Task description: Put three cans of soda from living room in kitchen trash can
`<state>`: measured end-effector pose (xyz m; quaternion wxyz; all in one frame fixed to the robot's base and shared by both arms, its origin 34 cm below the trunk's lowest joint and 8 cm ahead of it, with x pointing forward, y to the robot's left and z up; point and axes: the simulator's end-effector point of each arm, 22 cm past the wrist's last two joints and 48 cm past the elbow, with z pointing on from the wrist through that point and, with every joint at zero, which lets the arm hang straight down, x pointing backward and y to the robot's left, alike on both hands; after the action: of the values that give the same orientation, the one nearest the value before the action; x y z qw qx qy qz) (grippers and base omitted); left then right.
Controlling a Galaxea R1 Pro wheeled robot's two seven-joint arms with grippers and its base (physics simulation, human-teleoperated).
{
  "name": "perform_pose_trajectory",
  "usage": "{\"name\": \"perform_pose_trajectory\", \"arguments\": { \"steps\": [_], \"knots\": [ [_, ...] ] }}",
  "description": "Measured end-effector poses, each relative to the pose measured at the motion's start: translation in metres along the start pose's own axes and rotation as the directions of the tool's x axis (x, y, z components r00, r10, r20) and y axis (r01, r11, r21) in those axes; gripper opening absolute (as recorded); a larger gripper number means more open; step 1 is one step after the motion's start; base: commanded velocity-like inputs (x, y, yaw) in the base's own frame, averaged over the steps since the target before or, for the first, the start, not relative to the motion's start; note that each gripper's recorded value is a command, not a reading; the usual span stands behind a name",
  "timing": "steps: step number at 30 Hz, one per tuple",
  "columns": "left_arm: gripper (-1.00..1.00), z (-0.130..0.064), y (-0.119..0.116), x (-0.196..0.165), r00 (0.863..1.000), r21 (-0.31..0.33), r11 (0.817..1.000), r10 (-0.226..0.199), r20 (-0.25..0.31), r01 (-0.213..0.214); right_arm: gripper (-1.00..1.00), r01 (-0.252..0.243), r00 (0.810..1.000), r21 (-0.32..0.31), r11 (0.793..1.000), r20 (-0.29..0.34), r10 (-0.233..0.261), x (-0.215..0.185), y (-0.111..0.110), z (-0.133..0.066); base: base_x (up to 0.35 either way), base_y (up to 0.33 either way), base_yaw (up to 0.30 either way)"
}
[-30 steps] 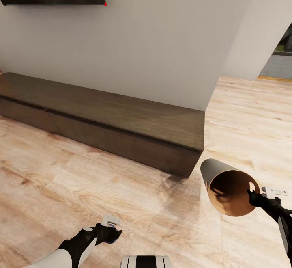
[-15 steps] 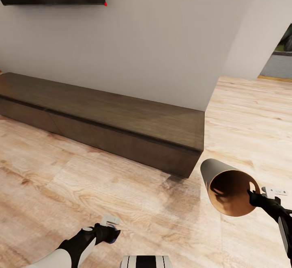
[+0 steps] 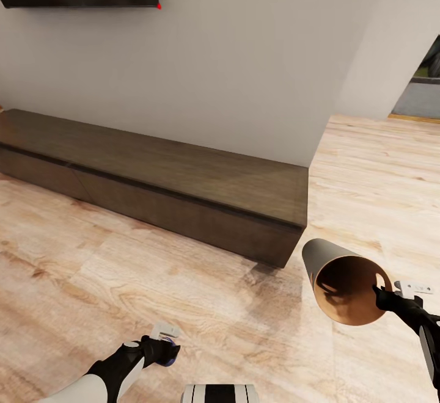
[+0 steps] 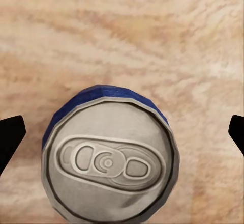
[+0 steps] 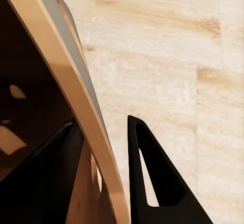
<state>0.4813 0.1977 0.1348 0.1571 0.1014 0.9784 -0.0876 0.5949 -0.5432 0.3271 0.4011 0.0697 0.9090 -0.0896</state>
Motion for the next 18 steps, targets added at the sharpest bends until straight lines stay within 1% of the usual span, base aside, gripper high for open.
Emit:
{"name": "perform_pose_trajectory", "arguments": {
  "steps": [13,14,15,16,18],
  "knots": [
    [1.00,-0.0001,0.0019,0.0008,1.000,-0.005,1.000,0.000,-0.001,0.000,-1.00,0.000,1.000,0.000,1.000,0.000,0.000,0.0000,0.0000,0.0000,0.000,0.000,0.000],
    [-1.00,-0.0001,0.0020,0.0008,1.000,-0.005,1.000,0.000,-0.001,0.000,-1.00,0.000,1.000,0.000,1.000,0.000,0.000,0.0000,0.0000,0.0000,0.000,0.000,0.000],
    [-1.00,-0.0001,0.0020,0.0008,1.000,-0.005,1.000,0.000,-0.002,0.000,-1.00,0.000,1.000,0.000,1.000,0.000,0.000,0.0000,0.0000,0.0000,0.000,0.000,0.000],
    [-1.00,-0.0003,0.0002,-0.0010,1.000,0.004,1.000,-0.010,0.006,0.010,-1.00,0.000,1.000,0.000,1.000,0.000,0.000,0.0000,0.0000,0.0000,0.000,0.000,0.000],
    [-1.00,-0.0003,0.0012,-0.0012,1.000,-0.001,1.000,-0.009,0.003,0.009,-1.00,0.000,1.000,0.000,1.000,0.001,0.000,-0.0003,-0.0003,-0.0002,0.000,0.000,0.000]
  ]
}}
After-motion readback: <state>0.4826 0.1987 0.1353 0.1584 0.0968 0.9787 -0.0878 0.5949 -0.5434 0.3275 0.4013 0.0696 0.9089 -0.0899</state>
